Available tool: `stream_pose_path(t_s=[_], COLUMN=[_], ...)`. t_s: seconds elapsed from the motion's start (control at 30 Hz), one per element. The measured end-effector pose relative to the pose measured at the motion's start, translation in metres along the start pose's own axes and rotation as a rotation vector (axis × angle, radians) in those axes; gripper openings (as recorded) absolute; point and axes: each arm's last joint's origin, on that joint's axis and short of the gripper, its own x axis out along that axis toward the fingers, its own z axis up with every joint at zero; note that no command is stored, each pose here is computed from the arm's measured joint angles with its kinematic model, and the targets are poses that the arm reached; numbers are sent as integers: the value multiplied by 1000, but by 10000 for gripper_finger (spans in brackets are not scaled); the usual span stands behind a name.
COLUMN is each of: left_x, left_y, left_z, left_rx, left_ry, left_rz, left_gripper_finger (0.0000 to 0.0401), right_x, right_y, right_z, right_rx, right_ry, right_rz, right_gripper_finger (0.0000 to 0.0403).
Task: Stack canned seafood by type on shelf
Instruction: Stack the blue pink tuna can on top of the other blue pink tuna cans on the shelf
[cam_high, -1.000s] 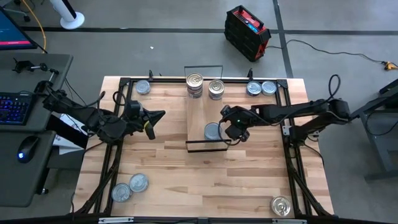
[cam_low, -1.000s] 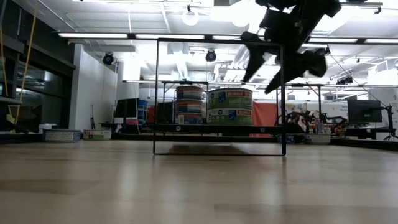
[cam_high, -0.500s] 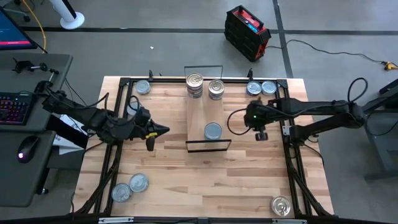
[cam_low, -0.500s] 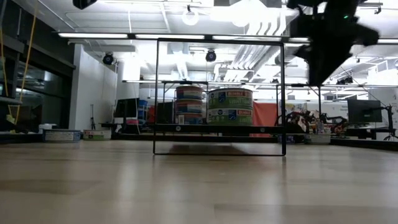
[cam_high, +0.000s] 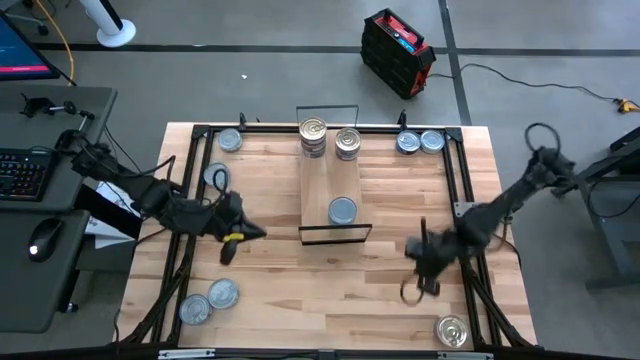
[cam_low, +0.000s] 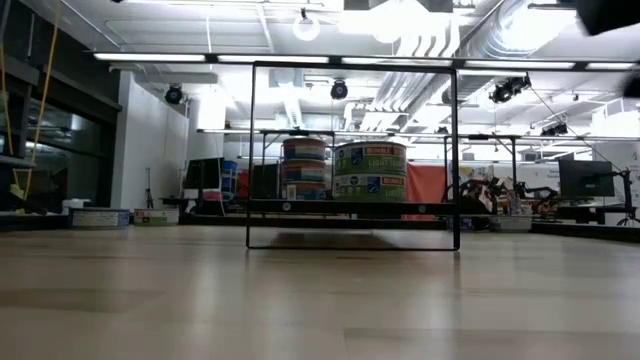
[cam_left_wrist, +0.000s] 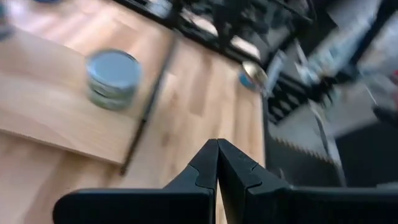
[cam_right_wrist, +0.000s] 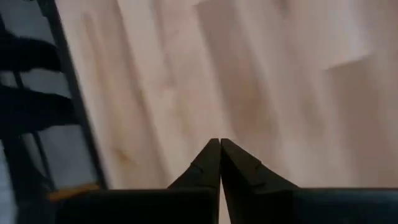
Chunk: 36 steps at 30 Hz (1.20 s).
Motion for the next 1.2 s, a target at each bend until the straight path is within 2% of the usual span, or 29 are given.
stream_pose_path(t_s=[0.1,0.23,0.37,0.43,0.53,0.67,0.83,0.93,1.07,1.2], left_x=[-2,8,22,31,45,70,101,121,143,160], left_y=[-9,-19,-20,-16,-15,-20,-34,-40,-43,-48], left_z=[-11,-42,-77,-92,-108,-127,-141,-147,-153,-154], left_rx=[56,78,-34,-79,-89,-25,66,80,86,87], left_ry=[57,85,22,6,47,127,156,140,122,112], left_rz=[-98,-274,-458,-489,-457,-382,-342,-321,-250,-215], left_gripper_finger=[0,0,0,0,0,0,0,0,0,0], right_x=[16,38,52,56,67,76,80,90,110,123], right_y=[32,74,101,112,120,118,113,110,105,99], right_z=[-4,-2,-7,-14,-27,-45,-44,-42,-38,-24], right_rx=[102,89,73,69,88,120,110,102,61,85], right_ry=[70,279,489,581,713,846,776,730,759,791], right_rz=[-39,-60,-119,-108,-107,-134,-192,-235,-259,-233], right_gripper_finger=[0,0,0,0,0,0,0,0,0,0])
